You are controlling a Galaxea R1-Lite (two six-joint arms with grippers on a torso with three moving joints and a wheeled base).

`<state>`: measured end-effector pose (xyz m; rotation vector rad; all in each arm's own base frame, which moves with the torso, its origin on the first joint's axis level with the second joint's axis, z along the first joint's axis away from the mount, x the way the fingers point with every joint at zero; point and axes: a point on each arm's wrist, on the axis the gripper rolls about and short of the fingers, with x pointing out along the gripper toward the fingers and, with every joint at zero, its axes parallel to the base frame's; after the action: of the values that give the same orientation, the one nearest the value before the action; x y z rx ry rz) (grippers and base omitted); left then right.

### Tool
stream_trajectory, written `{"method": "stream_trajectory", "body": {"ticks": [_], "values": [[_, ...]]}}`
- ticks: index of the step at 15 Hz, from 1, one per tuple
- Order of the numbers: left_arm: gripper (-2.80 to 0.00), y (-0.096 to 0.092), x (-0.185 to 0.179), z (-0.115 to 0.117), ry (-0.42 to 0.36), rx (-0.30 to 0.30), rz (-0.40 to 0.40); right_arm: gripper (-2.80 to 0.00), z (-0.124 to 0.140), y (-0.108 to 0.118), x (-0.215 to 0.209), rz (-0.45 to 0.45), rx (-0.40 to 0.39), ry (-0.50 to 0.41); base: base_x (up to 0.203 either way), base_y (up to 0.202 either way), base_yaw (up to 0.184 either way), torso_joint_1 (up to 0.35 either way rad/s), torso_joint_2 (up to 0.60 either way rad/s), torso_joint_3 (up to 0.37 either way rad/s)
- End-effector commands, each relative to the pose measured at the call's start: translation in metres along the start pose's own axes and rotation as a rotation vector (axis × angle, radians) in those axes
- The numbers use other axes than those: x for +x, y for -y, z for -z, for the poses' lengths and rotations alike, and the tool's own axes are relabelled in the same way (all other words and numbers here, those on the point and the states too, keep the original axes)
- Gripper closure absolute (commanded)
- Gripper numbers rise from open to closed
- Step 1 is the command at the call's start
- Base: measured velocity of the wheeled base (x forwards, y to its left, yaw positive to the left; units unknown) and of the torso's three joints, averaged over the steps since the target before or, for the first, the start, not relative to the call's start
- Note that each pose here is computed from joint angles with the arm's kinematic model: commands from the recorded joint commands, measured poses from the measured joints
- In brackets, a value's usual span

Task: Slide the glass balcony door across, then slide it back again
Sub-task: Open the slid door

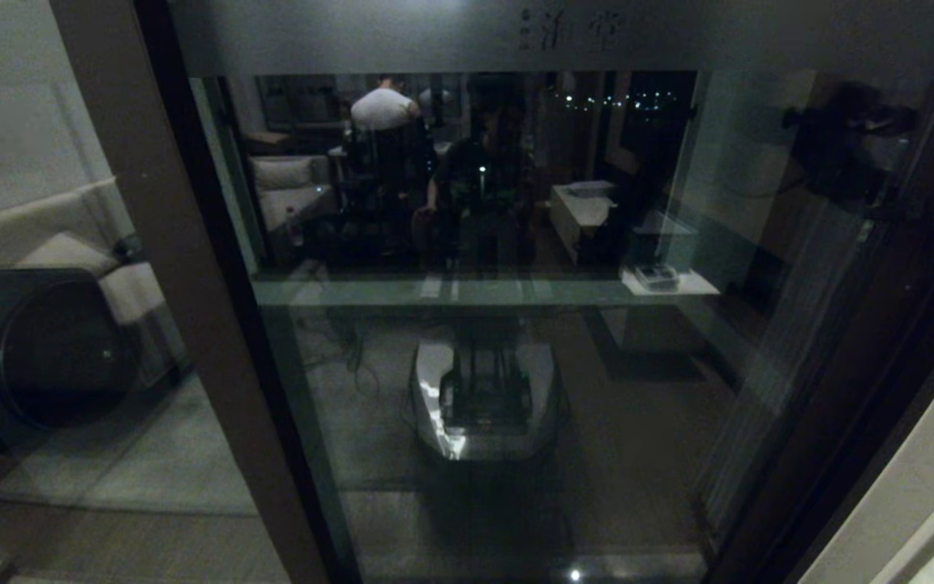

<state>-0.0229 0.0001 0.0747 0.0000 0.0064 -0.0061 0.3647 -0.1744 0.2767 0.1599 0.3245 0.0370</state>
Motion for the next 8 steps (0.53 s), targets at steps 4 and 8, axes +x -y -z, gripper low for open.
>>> {"method": "stream_trajectory", "body": {"ticks": [4,8], "values": [[0.0,0.0,0.0,0.0,0.0,0.0,0.0,-2.8,-0.0011,-0.0036,-0.002,-0.005,-0.006,0.004,0.0,0.0,0.0,0.0,0.0,0.0],[0.0,0.0,0.0,0.0,0.0,0.0,0.0,-2.8,0.0017,-0.0081,0.001,-0.019,-0.005,-0.007,0.0,0.0,0.0,0.0,0.0,0.0]]}}
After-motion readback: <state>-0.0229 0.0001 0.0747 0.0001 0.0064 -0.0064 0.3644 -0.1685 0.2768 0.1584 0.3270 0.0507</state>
